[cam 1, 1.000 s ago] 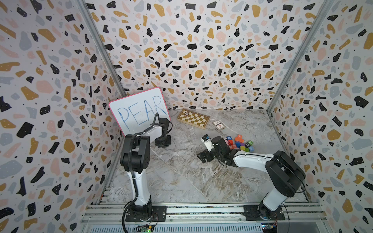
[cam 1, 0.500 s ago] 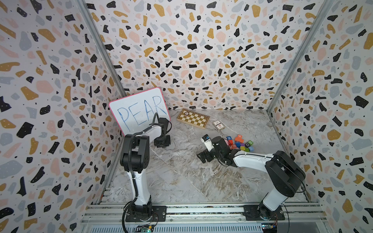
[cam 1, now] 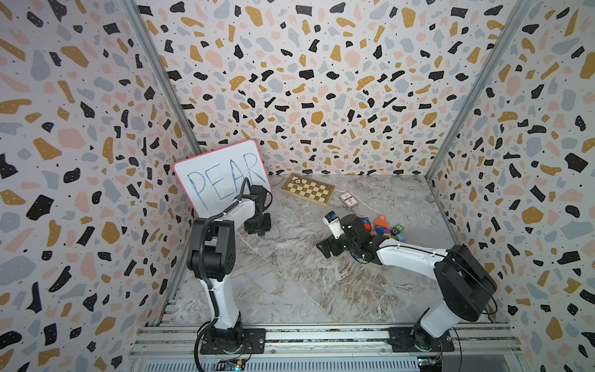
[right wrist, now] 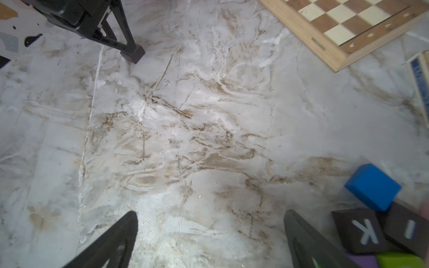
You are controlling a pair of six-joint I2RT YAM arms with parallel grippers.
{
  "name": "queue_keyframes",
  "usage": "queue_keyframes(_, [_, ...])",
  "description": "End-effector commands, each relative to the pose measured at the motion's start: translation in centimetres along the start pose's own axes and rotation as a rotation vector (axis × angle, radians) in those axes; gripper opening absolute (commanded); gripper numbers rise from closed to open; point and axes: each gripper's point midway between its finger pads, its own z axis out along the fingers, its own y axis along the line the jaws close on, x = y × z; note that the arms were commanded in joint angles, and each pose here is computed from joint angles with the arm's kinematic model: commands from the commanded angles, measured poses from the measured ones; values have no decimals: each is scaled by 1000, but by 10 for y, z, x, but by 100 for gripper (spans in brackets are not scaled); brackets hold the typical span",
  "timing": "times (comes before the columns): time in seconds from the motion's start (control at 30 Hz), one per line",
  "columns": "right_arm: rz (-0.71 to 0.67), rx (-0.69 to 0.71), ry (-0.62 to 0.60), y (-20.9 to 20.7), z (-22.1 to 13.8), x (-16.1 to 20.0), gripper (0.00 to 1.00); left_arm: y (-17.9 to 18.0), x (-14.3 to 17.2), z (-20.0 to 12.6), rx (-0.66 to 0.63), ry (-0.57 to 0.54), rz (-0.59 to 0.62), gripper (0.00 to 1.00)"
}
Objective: Spell the uppercase word “pear” with letter blocks
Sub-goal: Place the letter block at the center of the board, then pick up the letter block from the center of the board.
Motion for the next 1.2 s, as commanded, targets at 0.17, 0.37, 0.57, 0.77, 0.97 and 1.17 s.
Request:
queue_keyframes(0.17, [392,301,31,-100,-65,30,93,-36,38,-59,143,-99,-19,63])
queue_keyframes(0.37, [556,473,70,-144,-94,66,81,-87,81,-72,268,-110,68,71])
queue_keyframes(0.57, [640,492,131,-151,-84,96,79,-117,101,-80,293,-120,151,75])
queue_keyframes(0.77, [671,490,155,-151,-73,112,72,-130,108,-81,298,-122,191,77])
queue_keyframes(0.97, [664,511,168,-156,-67,116,65,-139,113,-76,310,-105,205,79])
queue_keyframes(1.17, [658,512,185,-159,-60,119,58,-138,115,-75,301,-100,215,81])
